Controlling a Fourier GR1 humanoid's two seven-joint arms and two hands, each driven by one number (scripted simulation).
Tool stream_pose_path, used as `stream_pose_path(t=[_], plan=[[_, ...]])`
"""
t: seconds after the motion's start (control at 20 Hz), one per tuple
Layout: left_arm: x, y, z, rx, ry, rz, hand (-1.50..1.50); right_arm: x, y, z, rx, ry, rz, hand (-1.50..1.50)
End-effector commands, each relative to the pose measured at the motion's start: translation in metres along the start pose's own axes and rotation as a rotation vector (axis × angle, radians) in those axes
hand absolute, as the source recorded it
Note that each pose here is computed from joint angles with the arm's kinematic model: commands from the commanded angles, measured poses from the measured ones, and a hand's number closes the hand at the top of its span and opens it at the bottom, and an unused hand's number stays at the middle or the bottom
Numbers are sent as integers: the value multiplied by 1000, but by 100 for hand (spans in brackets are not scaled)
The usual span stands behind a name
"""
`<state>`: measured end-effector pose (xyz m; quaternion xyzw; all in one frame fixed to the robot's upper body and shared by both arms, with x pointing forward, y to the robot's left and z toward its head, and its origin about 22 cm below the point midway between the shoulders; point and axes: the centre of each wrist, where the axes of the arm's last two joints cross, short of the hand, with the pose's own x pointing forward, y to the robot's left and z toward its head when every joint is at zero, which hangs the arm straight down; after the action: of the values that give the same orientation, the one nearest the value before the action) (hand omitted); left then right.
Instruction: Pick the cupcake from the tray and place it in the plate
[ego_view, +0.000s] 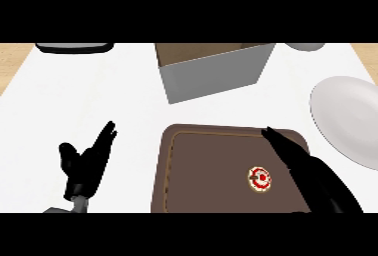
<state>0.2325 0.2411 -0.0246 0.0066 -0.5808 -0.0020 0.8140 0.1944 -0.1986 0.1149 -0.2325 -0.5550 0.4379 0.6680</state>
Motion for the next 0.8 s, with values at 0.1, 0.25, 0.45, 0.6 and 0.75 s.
stream_pose_path(t=[0.1, 0.25, 0.45, 0.6, 0.75], plan=[[12, 2, -3, -29, 48, -6, 0, -19, -3, -22, -10, 59, 87, -150], [-17, -17, -8, -19, 64, 9, 0, -5, 17, -15, -22, 72, 111, -150], [-4, -12, -14, -11, 52, 11, 0, -12, 28, -13, 1, 93, 118, -150], [-8, -5, 3, -20, 48, -1, 0, -14, 42, -49, 6, 87, 102, -150], [-10, 4, -5, 10, 45, -8, 0, -6, 26, -39, 26, 92, 113, -150]])
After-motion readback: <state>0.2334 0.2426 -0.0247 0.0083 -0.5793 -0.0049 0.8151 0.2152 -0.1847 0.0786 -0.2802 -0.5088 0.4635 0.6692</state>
